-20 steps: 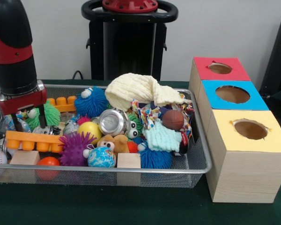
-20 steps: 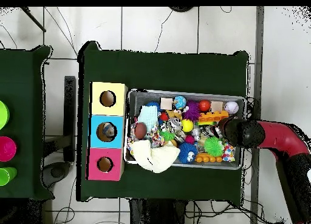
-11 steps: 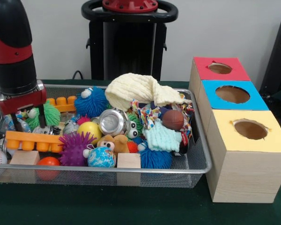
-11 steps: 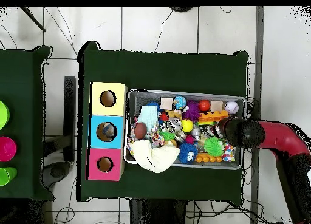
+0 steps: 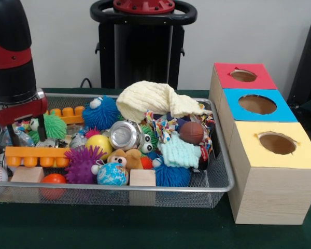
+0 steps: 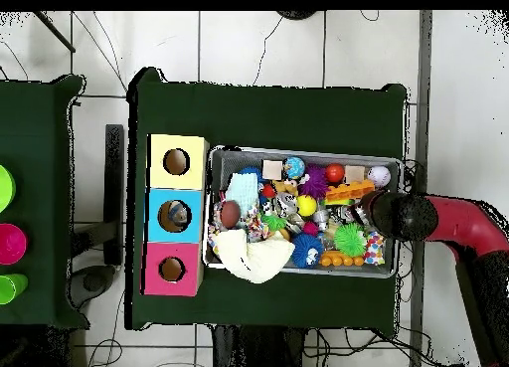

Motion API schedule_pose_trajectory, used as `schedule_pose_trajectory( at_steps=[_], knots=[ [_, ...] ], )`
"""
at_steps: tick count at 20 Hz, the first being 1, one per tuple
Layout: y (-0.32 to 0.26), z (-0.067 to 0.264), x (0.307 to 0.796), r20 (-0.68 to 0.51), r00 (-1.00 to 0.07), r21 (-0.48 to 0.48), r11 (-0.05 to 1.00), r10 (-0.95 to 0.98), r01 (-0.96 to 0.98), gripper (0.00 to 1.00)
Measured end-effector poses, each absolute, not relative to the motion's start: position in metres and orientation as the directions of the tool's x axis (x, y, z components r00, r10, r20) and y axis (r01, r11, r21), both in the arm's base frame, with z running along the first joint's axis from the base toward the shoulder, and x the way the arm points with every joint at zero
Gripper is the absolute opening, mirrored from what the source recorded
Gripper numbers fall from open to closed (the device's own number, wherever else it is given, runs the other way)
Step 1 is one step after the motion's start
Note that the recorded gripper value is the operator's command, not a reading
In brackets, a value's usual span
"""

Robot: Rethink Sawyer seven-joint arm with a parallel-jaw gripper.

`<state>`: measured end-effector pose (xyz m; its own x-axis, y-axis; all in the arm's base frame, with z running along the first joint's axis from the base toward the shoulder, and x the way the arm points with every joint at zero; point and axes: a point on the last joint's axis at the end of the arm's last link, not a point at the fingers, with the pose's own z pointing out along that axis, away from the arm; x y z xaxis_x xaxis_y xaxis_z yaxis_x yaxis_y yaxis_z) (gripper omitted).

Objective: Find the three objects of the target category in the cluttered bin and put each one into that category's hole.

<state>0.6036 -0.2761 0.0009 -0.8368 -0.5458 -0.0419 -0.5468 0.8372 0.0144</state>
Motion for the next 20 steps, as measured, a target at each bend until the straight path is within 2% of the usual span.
schedule_pose_trajectory(
  at_steps=[20],
  knots=[
    [-0.326,0.000,0.612,-0.046,-0.761,-0.027,0.762,-0.647,-0.647,1.00]
  ],
)
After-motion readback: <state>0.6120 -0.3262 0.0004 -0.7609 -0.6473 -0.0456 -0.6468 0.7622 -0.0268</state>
